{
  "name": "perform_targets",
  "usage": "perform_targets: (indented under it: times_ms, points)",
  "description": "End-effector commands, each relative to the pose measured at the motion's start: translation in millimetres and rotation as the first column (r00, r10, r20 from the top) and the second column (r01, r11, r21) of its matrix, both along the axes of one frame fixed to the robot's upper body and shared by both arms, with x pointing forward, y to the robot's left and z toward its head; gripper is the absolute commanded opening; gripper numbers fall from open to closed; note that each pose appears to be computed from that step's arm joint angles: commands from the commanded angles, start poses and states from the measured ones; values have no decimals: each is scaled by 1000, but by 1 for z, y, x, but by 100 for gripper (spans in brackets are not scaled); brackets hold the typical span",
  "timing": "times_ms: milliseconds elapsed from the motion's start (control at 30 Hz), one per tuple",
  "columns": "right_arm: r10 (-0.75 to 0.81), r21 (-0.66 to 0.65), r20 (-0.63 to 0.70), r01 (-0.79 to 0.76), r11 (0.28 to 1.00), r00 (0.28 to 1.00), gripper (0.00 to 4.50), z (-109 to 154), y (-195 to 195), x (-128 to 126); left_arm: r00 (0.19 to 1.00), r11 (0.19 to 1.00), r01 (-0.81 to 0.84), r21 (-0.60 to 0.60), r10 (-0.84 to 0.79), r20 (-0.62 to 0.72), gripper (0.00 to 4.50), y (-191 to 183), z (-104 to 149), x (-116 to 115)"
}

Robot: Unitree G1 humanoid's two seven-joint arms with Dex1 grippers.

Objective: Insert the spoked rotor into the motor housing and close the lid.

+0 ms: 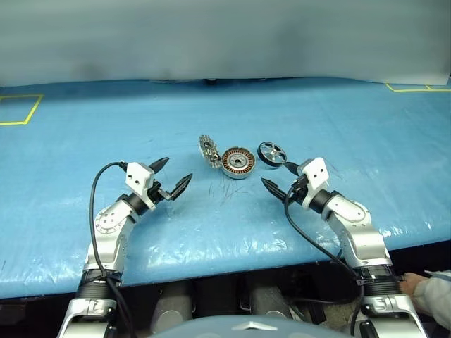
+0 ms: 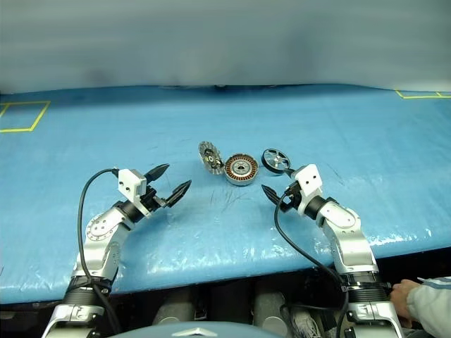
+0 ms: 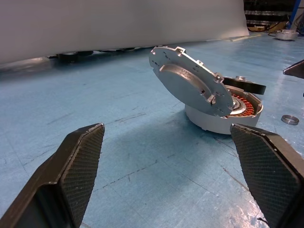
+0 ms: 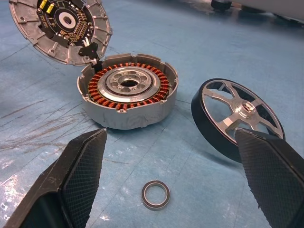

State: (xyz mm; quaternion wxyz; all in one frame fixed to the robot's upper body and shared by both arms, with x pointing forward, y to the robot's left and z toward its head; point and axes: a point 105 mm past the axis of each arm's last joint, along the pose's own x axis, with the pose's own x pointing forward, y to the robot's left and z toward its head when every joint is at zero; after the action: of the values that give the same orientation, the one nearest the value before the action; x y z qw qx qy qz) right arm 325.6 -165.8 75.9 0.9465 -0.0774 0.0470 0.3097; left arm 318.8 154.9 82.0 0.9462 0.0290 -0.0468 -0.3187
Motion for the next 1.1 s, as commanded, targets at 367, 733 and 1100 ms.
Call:
perform_targets:
  times_ms: [367, 733, 1100]
  points:
    - [13, -11, 46, -12, 1000, 999, 448, 10, 0, 1, 999, 1000, 8, -5, -8, 39, 450, -3, 8, 2]
    - [15, -17, 43, -15, 1000, 999, 448, 10, 1, 1, 999, 1000, 8, -7, -8, 36, 450, -3, 7, 2]
    - [13, -24, 41, -12, 1000, 999, 448, 9, 0, 3, 999, 1000, 10, -9, -10, 37, 450, -4, 7, 1]
